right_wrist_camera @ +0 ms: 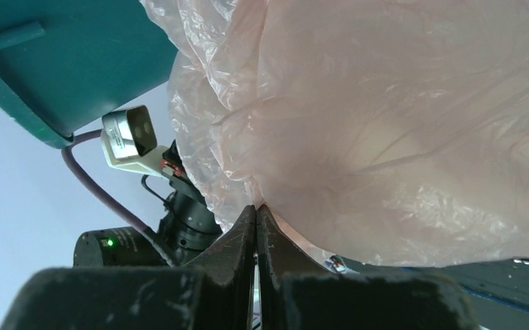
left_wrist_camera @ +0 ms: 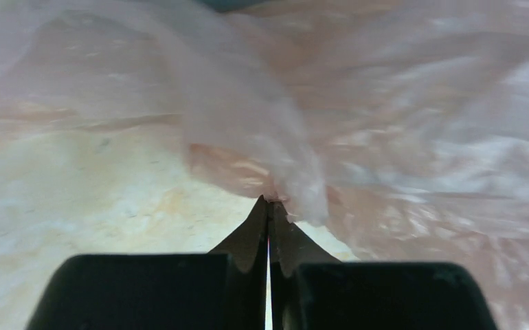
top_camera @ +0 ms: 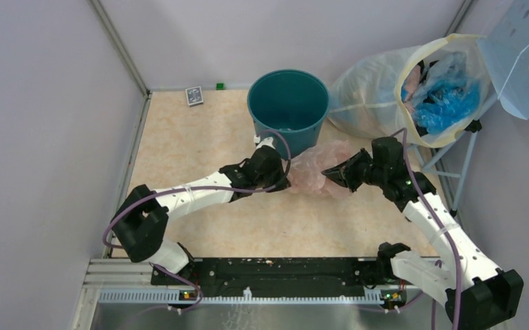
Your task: Put the trash bags into the trash bin
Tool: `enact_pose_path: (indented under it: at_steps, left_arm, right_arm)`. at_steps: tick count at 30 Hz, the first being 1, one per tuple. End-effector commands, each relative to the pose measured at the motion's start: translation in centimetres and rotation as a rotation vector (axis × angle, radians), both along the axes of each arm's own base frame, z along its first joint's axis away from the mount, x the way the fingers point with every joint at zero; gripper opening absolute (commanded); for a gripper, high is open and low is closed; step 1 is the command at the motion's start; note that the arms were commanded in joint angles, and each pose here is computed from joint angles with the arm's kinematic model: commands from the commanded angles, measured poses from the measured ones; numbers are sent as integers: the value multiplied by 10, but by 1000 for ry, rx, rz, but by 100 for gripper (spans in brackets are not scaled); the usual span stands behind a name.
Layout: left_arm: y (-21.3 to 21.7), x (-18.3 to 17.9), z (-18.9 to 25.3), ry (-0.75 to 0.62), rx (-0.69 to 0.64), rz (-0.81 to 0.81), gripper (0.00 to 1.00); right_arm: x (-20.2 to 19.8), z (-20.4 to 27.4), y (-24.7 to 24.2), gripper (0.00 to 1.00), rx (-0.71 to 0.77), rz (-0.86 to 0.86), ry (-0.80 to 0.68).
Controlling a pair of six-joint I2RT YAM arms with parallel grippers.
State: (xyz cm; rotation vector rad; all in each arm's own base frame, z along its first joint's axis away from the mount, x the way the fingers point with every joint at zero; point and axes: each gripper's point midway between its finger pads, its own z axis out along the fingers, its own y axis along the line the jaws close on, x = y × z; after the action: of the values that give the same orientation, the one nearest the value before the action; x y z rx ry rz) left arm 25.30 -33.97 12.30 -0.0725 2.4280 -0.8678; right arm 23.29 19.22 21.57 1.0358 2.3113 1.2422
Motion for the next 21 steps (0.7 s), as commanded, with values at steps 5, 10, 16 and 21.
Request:
enact_pose_path:
  at_steps: [5, 10, 16, 21]
  left_arm:
    - [76, -10, -6, 17, 194, 51, 0]
    - [135, -39, -21, 116, 232, 61, 0]
    - [190, -44, -12, 71, 255, 107, 0]
    - [175, -47, 16, 17, 166, -7, 0]
  right_arm:
    - [5, -9, -63, 0, -318, -135, 10]
    - [3, -31, -105, 0, -583, -175, 82]
    - [1, -47, -116, 0, -651, -191, 116]
    - [12, -39, -93, 0, -588, -54, -13]
